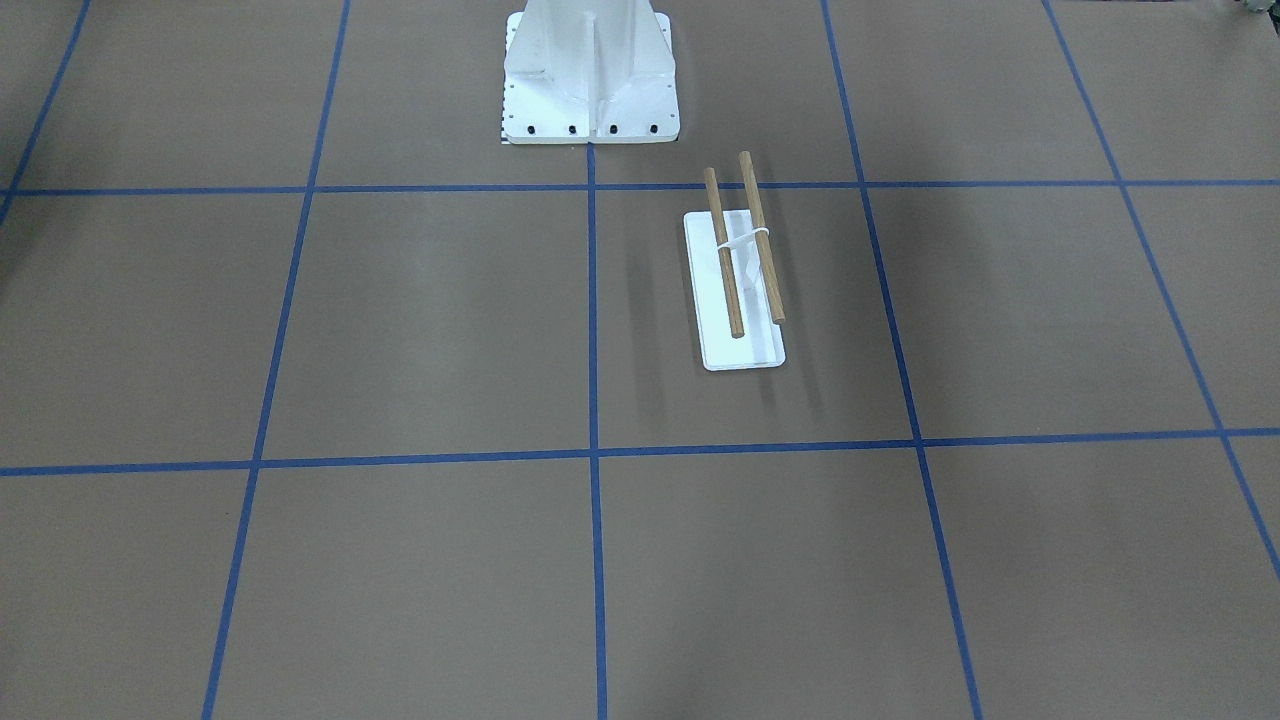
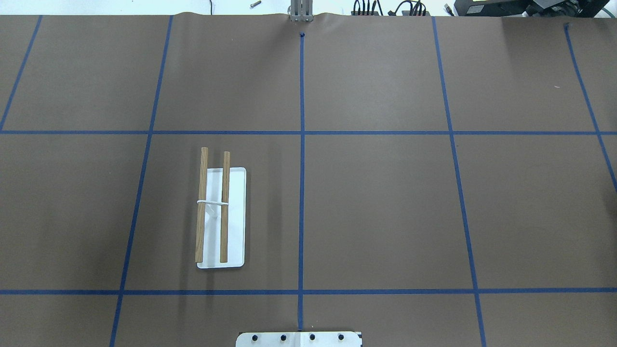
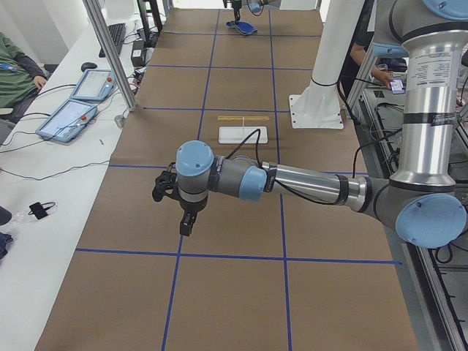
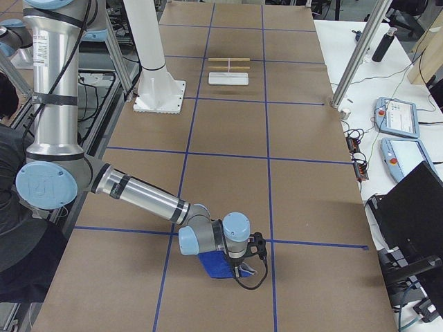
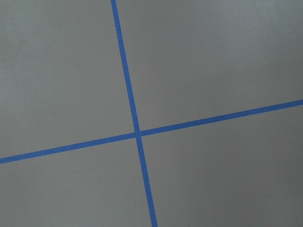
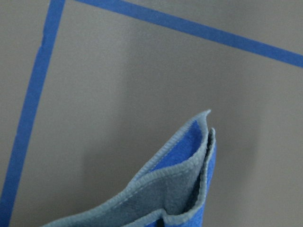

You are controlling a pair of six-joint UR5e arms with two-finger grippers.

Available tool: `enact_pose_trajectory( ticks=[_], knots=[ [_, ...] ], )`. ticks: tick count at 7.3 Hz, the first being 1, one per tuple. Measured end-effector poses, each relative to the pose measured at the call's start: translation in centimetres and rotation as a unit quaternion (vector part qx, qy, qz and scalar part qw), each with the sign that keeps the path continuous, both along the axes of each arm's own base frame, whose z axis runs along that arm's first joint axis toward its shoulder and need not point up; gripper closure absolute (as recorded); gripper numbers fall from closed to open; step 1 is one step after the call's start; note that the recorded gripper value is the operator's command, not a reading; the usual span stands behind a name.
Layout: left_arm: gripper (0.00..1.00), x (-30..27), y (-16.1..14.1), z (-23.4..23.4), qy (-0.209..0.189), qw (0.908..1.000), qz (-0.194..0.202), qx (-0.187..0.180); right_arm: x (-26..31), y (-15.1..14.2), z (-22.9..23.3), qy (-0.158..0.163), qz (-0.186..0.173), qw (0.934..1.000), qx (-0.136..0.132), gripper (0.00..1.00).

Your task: Hang towel on rack

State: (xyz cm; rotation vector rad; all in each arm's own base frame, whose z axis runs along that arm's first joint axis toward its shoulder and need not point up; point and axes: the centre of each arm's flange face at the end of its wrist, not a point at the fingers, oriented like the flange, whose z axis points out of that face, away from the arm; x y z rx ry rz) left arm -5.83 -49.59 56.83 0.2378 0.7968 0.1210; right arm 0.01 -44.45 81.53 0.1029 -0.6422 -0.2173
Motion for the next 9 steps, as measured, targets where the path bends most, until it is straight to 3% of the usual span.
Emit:
enact_pose_trajectory(
  ticks=[2,5,9],
  knots=[
    [0.02,0.0,0.0,-0.1,0.0,1.0,0.0,0.001,-0.3,-0.9,-1.2,-0.011,-0.003,0.9999,0.011,1.0],
    [0.02,0.1,-0.2,-0.5,0.0,1.0,0.001,0.005,0.6,-3.3,-6.3,-0.062,0.009,0.9979,0.018,1.0],
    [0.02,1.0,-1.6,-2.7,0.015,0.9995,0.013,0.026,-1.7,-11.3,-26.3,-0.09,0.031,0.9954,-0.009,1.0]
  ],
)
